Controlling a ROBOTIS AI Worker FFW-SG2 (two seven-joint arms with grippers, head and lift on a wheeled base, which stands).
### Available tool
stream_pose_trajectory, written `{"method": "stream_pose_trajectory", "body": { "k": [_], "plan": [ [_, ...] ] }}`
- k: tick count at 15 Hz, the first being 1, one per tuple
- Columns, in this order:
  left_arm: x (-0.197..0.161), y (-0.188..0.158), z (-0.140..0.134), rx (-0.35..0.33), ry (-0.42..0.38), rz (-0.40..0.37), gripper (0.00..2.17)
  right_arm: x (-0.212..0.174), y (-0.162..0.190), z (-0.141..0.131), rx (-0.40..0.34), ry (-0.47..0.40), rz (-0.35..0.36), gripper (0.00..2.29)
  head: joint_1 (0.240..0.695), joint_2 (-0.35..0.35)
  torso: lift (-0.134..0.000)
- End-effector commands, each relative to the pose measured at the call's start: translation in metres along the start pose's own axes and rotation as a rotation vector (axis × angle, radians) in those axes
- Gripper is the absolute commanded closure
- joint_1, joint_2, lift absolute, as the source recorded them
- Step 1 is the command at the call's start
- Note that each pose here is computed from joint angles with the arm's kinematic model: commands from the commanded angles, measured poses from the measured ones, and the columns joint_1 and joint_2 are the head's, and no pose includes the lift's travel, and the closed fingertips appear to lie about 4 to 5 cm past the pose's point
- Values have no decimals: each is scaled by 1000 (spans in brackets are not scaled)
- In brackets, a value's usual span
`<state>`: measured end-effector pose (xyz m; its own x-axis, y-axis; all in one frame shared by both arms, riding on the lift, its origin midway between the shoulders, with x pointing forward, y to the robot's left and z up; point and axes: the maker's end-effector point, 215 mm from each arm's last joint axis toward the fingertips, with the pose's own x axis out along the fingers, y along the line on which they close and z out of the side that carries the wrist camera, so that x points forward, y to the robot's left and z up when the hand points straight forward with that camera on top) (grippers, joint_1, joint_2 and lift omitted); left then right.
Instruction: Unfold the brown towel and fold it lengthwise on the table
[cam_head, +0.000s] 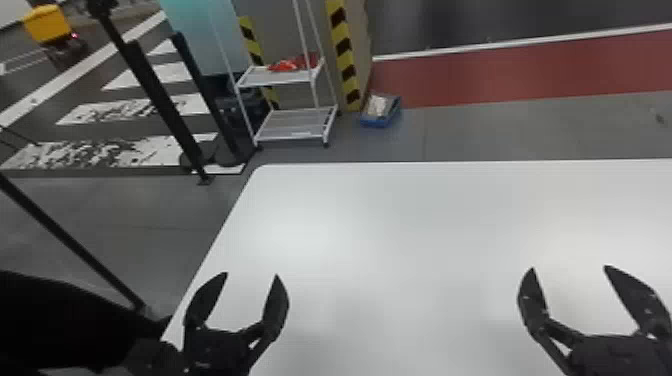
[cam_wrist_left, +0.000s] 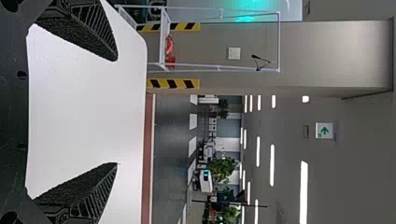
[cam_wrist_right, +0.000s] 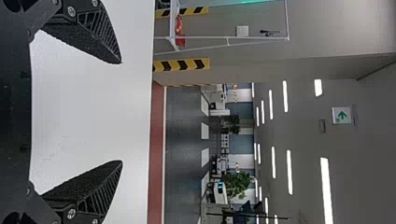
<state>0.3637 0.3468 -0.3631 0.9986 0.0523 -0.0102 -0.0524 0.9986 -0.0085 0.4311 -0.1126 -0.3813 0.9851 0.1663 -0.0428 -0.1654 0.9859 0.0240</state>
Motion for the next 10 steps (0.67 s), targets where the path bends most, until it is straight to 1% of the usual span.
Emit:
{"method": "stream_pose_trajectory", "body": {
  "k": [1,10],
  "plan": [
    [0,0,0,-2,0,2,73,0,0,1,1,-5,0,124,695,325,-110],
    [-1,0,-1,-2,2,0,73,-1,-3,1,-2,-4,-6,124,695,322,-110]
  ]
}}
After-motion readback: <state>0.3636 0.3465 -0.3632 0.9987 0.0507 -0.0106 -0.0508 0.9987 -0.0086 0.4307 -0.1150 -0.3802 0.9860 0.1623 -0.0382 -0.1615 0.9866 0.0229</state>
